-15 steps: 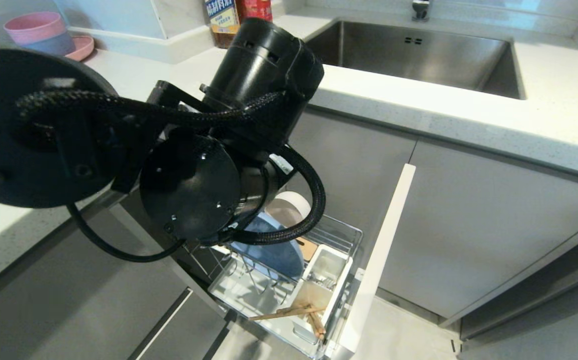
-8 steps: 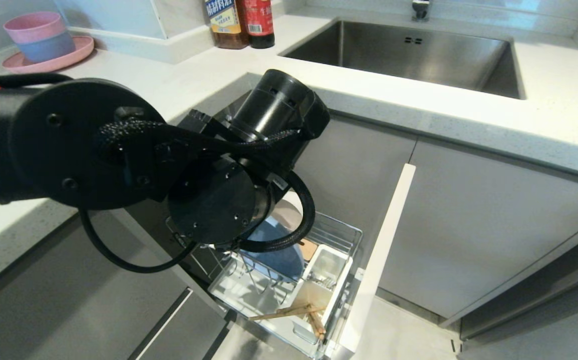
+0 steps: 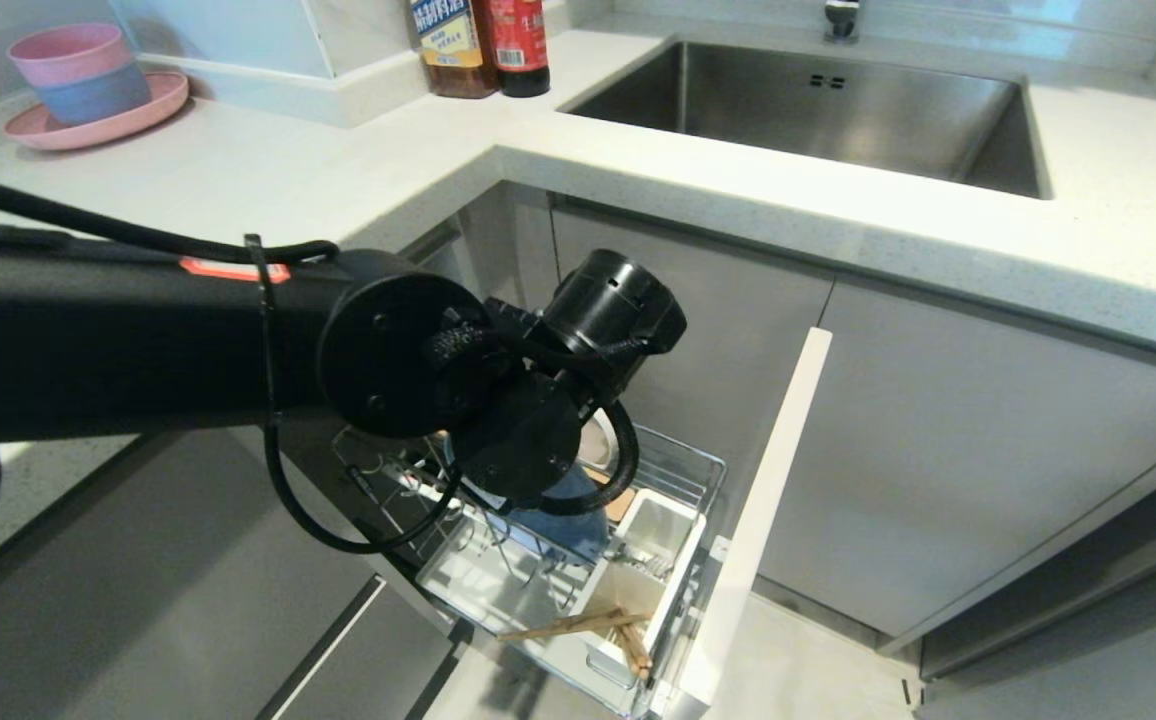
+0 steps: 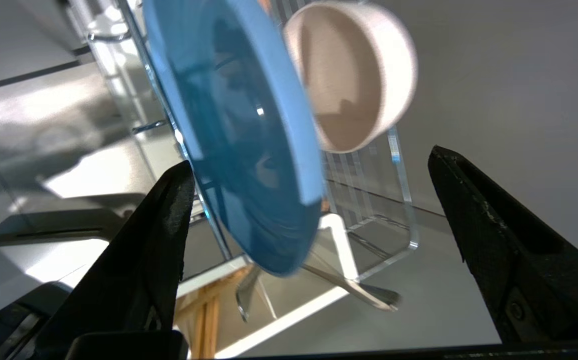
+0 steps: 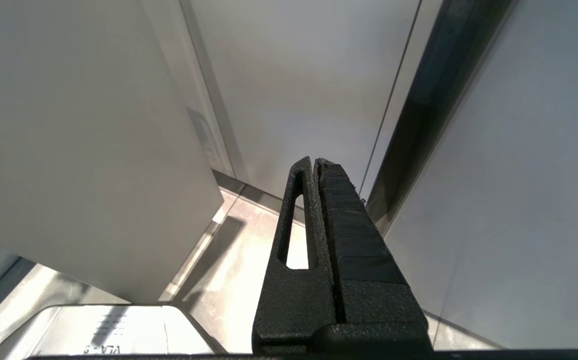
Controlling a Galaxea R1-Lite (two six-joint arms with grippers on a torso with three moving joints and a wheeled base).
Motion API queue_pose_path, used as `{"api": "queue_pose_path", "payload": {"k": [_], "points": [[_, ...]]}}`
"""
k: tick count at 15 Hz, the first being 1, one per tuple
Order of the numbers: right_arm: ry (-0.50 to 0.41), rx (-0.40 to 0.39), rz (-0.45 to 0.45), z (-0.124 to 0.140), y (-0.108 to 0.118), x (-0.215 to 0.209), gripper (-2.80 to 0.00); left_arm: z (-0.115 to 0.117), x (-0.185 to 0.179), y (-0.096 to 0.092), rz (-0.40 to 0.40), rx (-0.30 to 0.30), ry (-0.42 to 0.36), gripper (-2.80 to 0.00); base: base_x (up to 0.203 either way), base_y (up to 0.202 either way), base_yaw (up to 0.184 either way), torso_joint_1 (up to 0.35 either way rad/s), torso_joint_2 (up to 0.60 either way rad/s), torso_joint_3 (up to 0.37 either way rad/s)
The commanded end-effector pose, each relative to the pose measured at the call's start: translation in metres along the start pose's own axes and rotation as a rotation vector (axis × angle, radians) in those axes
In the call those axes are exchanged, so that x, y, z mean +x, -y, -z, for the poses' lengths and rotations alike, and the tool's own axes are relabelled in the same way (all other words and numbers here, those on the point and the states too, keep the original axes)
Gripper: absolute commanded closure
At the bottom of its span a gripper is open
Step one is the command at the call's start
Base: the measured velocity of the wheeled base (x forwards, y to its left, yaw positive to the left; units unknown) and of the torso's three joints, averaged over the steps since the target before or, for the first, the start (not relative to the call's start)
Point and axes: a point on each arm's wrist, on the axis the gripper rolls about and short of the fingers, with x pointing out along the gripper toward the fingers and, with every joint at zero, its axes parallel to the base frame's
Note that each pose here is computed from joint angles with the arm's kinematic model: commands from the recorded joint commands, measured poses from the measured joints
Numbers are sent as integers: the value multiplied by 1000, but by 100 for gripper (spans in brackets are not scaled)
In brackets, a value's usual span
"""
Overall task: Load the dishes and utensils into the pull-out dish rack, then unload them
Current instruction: Take the plate out of the cupboard
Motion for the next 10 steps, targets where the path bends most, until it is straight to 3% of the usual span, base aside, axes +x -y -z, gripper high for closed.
{"api": "queue_pose_path", "payload": {"k": [1,10], "points": [[-2,0,0,0,0,0,0,15,19,-1,-48,23,5,-280,0,0,0,0,0,0],[-2,0,0,0,0,0,0,25,49,-2,-110,28,20,-280,0,0,0,0,0,0]]}}
